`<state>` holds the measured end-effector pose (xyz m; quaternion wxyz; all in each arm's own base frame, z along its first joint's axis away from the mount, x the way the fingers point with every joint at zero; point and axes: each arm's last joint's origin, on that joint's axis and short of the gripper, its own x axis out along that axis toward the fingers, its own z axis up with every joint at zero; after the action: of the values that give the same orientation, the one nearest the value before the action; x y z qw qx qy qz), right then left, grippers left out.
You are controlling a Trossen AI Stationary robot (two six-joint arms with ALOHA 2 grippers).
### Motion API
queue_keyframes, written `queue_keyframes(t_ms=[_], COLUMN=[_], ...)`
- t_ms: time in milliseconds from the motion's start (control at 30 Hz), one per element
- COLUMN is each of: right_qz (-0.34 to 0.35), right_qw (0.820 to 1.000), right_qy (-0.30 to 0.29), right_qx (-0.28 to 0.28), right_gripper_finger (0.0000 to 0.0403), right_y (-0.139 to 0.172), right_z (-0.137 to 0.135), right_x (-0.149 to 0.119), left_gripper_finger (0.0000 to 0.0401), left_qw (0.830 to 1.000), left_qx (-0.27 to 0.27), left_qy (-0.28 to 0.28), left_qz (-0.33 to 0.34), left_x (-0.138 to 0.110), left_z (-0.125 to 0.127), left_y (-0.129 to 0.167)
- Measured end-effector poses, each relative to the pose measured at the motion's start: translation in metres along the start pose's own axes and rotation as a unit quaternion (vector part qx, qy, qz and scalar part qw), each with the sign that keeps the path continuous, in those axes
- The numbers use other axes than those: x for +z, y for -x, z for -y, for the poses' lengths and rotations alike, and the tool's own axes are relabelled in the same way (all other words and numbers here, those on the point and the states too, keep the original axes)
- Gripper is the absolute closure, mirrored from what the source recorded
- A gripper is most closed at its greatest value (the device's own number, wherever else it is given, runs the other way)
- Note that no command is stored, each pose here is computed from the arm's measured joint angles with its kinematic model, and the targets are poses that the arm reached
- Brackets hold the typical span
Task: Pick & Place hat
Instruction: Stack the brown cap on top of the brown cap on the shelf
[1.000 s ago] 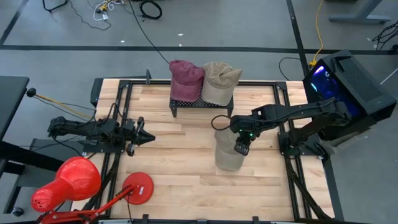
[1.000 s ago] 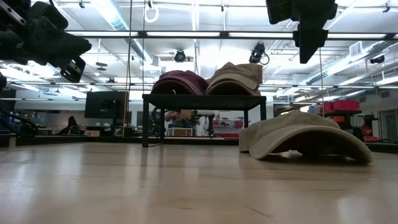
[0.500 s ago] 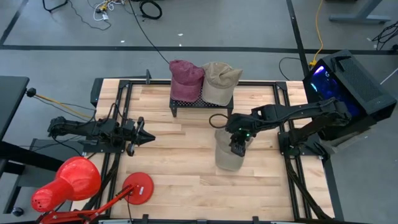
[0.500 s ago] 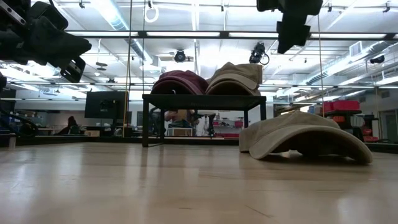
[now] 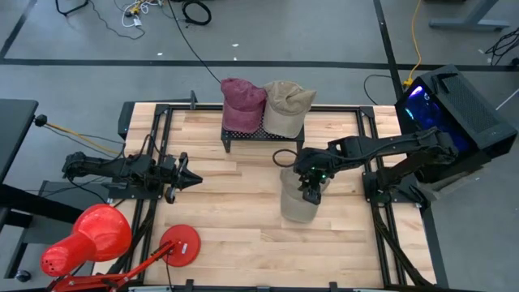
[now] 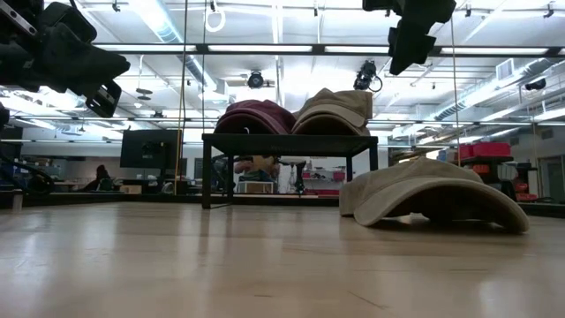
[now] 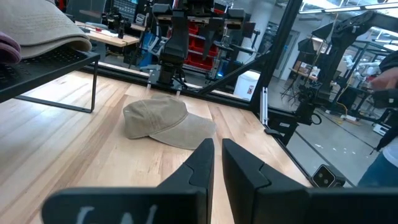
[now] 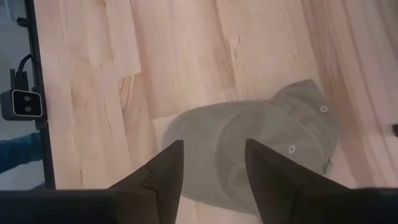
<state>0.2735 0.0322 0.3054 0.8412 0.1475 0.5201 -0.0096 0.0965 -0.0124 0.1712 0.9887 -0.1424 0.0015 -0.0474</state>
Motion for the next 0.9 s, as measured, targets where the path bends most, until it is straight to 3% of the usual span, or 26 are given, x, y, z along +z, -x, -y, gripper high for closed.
queue_keyframes(t_ms=[400, 900], right_qz=[0.006, 0.015], right_qw=[1.0, 1.0], right_qy=[0.022, 0.003], right_qx=[0.002, 0.006], right_gripper_finger=[0.0232, 0.0232], right_y=[0.0001, 0.0002], right_z=[-0.0005, -0.0013], right_x=[0.0011, 0.0028], left_gripper_finger=[0.0362, 0.0362], left_qw=[1.0, 1.0], left_qx=[0.0, 0.0], left_qy=[0.0, 0.0], left_qz=[0.0, 0.0], left_x=[0.0, 0.0], left_z=[0.0, 0.0], left_y=[0.0, 0.0])
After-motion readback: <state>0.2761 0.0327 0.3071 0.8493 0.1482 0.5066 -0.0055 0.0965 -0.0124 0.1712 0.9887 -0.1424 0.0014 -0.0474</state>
